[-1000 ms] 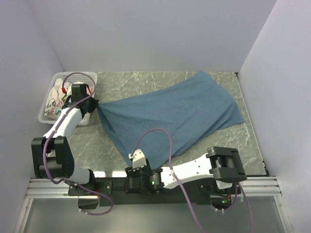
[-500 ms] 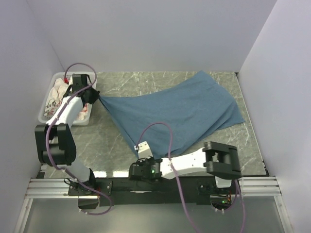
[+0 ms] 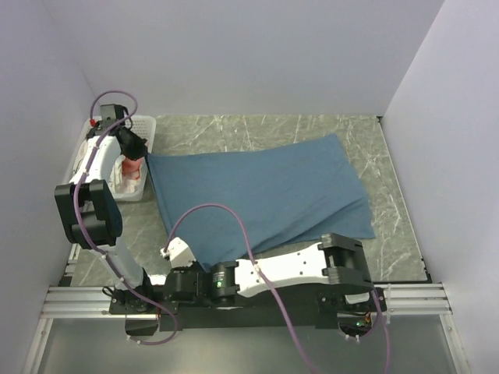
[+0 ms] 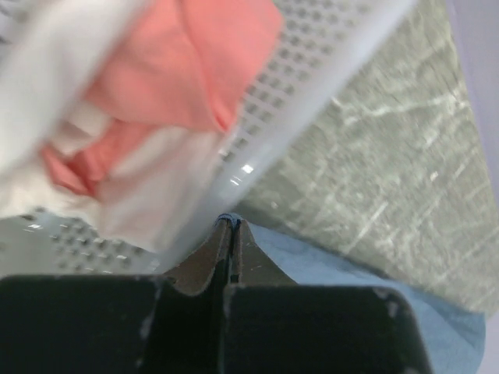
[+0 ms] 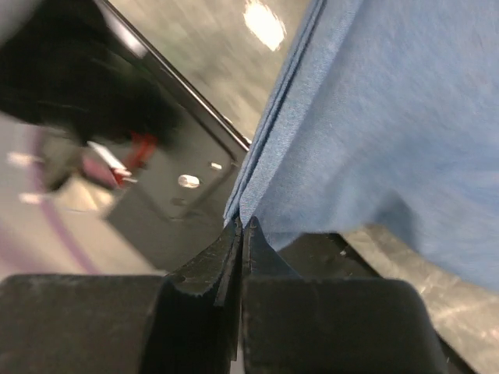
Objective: Put the pillow into the pillowcase
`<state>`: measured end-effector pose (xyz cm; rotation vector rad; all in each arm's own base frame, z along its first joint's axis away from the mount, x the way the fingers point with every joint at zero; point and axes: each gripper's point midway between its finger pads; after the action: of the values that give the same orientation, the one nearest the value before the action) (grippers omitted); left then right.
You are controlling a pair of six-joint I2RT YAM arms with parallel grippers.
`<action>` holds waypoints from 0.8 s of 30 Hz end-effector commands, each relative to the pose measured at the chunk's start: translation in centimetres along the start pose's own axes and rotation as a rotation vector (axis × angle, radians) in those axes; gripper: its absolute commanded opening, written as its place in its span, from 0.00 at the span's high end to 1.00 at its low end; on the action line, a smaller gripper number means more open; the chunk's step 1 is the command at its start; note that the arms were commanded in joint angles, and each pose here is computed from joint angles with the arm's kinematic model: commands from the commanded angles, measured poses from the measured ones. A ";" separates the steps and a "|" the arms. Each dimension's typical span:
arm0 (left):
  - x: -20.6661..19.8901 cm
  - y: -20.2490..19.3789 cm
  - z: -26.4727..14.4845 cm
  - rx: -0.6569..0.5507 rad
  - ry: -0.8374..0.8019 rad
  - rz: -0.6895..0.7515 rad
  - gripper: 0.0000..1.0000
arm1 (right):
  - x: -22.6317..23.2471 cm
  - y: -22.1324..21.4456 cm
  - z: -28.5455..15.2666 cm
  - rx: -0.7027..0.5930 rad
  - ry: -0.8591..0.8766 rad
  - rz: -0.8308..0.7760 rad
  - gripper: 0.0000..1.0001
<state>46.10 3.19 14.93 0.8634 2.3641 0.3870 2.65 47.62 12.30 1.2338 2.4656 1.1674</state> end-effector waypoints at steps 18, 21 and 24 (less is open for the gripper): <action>-1.0 5.4 -0.1 -0.194 -0.056 0.043 0.99 | 5.6 0.3 -0.2 0.134 0.341 -0.031 0.97; -1.2 5.2 -0.1 -0.186 -0.073 0.048 0.99 | 6.2 2.1 -0.1 0.109 0.358 -0.022 0.96; -1.5 5.1 -0.2 -0.179 -0.082 0.060 0.99 | 6.5 3.0 0.0 0.098 0.357 -0.036 0.91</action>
<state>46.13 4.69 13.95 0.8903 2.3536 0.4438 2.50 51.81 13.35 1.1555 2.7118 1.3002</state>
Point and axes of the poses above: each gripper's point midway between its finger pads, its own z axis out along the fingers, its own x axis along the line the jaws close on, y = z × x, and after that the axes turned 5 degrees about z, right-handed
